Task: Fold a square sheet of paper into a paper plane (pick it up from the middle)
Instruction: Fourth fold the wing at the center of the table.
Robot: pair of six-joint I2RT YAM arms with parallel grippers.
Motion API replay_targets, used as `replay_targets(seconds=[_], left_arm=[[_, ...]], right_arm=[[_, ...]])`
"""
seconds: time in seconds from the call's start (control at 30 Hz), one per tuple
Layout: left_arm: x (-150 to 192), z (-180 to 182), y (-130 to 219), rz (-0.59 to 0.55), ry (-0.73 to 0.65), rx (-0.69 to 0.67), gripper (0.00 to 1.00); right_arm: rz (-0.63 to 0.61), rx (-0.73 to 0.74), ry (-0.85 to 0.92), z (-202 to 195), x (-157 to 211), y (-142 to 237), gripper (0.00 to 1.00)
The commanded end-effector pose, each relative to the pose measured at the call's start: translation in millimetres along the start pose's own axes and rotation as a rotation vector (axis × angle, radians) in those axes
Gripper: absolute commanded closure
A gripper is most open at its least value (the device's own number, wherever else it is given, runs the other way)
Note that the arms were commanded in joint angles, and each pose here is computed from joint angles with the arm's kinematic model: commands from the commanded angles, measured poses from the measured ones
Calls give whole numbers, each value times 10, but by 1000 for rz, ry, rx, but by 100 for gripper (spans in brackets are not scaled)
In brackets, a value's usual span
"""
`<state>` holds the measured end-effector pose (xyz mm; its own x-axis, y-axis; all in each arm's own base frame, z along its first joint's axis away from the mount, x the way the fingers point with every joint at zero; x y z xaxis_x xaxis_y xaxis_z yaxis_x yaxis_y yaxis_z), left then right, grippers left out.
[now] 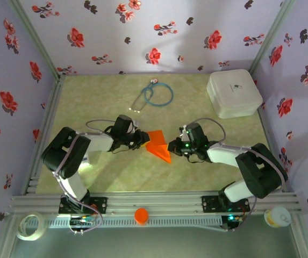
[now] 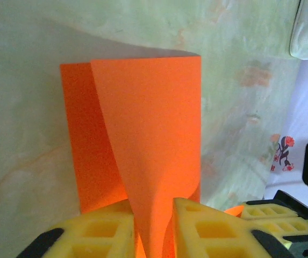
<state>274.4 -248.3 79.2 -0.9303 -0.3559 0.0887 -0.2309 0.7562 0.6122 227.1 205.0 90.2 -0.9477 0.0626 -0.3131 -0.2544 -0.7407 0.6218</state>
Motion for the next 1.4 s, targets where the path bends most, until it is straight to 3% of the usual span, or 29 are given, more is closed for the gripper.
replay_targets(seconds=[0.0, 0.13, 0.37, 0.53, 0.67, 0.9, 1.03, 1.37], left_arm=[[-37, -112, -7, 2, -14, 45, 82], [-34, -132, 3, -3, -14, 64, 91], [-24, -145, 119, -70, -17, 70, 97], [36, -157, 180, -129, -19, 59, 99], [88, -175, 166, -147, -30, 40, 99], [118, -281, 103, -104, -66, 63, 90], [131, -342, 78, -72, -85, 89, 83], [118, -390, 82, -53, -108, 95, 81]], right_arm=[[14, 7, -7, -31, 21, 5, 89], [17, 60, -3, -63, 25, 46, 75], [-64, 269, 74, -106, -15, 344, 63], [-199, 331, 321, 48, 26, 485, 61], [-291, 334, 632, 260, 206, 429, 58], [-233, 372, 1047, 470, 498, 195, 60], [-229, 448, 1171, 493, 563, 74, 59], [-246, 563, 1249, 440, 512, -146, 56]])
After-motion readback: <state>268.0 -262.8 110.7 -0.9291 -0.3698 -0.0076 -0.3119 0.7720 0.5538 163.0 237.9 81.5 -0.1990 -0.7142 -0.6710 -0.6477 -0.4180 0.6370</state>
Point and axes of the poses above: each hand's point on the last joint's axis, 136 mm out from that joint toward the fingers, its own y axis back along the fingers, its own z axis along the line the jaws close on, x = y × z, the point moved 6 cm from there along y, back along the fingers, and after that the axes turned 11 degrees about y, right-handed, at the moved point
